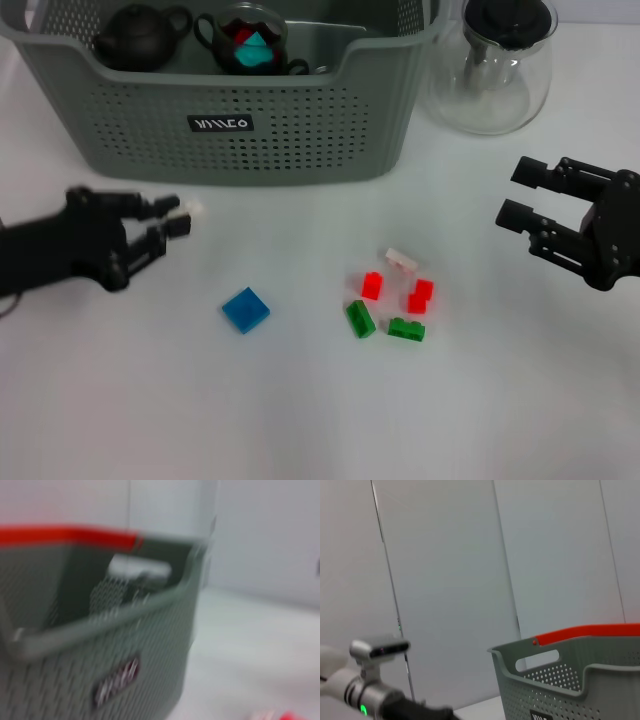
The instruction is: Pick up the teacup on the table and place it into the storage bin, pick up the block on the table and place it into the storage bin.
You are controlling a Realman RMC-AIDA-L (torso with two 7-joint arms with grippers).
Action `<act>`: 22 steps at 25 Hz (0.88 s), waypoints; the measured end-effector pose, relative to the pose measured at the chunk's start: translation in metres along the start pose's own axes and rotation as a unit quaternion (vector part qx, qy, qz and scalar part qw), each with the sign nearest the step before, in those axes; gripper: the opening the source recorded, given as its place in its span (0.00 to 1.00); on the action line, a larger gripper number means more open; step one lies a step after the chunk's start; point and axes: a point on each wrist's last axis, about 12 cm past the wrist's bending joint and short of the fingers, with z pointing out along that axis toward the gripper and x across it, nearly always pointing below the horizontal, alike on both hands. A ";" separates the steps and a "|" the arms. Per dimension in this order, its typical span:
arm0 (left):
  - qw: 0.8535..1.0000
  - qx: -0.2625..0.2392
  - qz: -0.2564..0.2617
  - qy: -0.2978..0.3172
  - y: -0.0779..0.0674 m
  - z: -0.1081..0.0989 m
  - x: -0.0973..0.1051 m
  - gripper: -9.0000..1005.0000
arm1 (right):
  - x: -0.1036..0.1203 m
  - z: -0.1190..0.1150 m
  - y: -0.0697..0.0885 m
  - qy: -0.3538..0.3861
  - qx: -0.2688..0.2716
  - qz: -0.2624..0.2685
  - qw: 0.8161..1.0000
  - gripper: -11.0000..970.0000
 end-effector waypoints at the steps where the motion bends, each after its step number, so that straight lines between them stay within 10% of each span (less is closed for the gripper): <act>1: 1.000 0.017 -0.005 -0.019 0.000 -0.002 -0.011 0.19 | 0.000 0.000 0.000 0.000 0.000 0.000 1.000 0.57; 11: 0.986 0.072 -0.064 -0.134 0.052 0.007 -0.138 0.19 | -0.002 0.002 -0.001 -0.001 -0.003 -0.002 1.000 0.57; 22: 0.990 -0.093 -0.066 0.087 0.114 0.102 -0.220 0.19 | -0.004 0.003 -0.004 -0.005 -0.001 -0.006 1.000 0.57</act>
